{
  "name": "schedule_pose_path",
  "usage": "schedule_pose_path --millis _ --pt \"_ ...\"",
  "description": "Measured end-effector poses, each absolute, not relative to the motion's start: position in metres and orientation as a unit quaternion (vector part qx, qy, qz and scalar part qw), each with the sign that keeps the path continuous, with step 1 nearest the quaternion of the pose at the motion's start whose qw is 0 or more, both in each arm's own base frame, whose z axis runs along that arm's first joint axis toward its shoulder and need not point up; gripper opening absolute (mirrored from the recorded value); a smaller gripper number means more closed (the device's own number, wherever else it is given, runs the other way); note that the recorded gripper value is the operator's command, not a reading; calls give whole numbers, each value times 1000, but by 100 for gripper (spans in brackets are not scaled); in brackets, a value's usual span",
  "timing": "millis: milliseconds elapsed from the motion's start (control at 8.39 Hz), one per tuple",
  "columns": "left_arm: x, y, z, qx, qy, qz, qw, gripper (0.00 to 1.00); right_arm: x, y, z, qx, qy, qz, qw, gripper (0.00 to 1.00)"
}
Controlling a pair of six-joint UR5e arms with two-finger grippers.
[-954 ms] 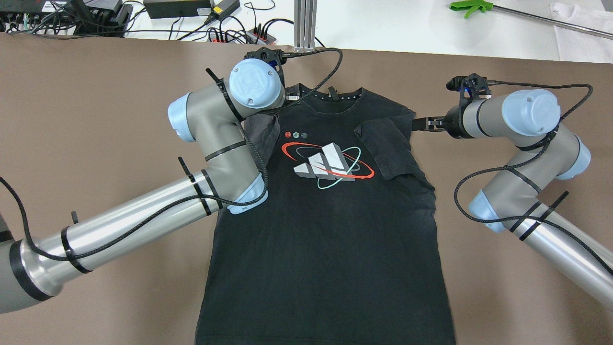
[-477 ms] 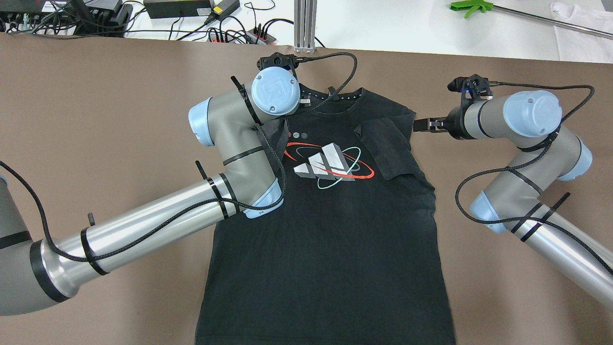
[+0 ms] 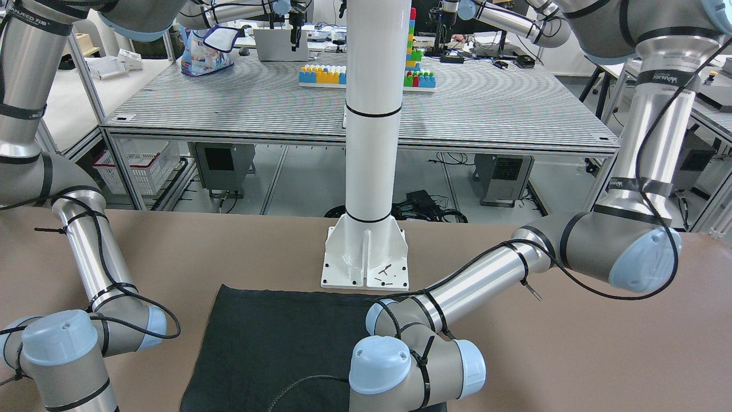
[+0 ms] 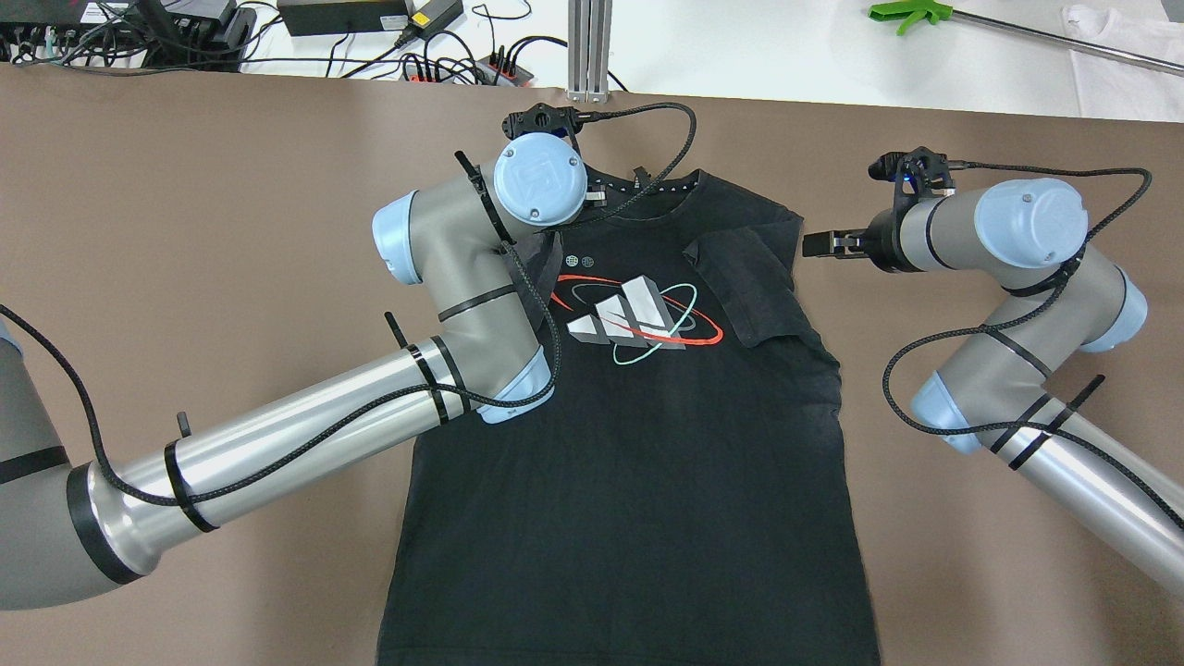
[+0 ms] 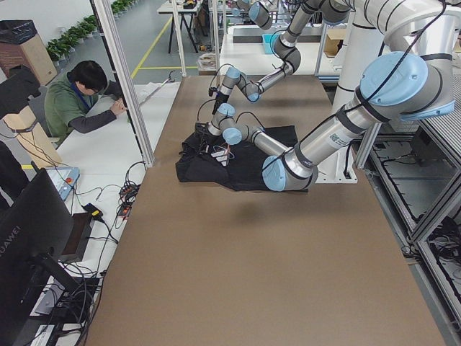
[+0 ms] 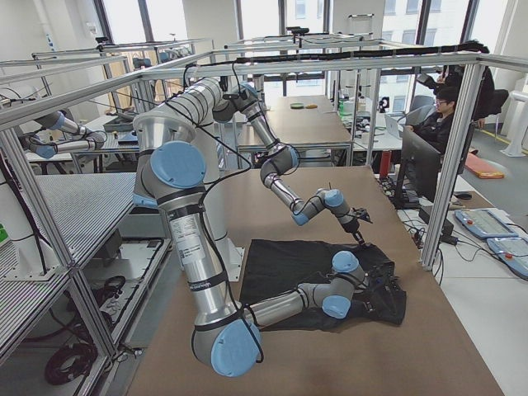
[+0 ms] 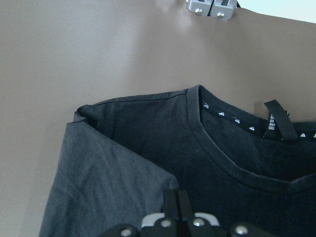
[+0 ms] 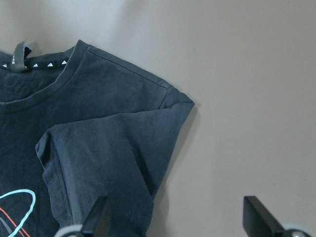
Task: Fold clothes
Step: 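Fold the sleeve with the left gripper inward over the shirt's chest, then move both grippers down toward the shirt's hem corners nearest the robot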
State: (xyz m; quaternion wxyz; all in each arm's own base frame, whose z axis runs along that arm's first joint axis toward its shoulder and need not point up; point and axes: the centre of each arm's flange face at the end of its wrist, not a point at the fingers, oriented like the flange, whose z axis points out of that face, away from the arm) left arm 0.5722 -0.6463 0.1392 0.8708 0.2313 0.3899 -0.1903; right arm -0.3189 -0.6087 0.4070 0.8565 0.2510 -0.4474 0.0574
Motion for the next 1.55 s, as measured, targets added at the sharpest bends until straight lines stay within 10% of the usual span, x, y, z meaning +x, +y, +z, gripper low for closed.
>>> schedule_pose_path --millis 119,238,1550 --pt "575 -644 135 232 393 -189 870 0 -318 -608 409 250 -446 58 857 94" --pt "577 -641 132 232 395 -187 869 97 -318 -607 412 249 -446 58 858 94" --pt "449 -524 195 213 502 -200 814 100 -295 -558 404 226 -483 29 846 94"
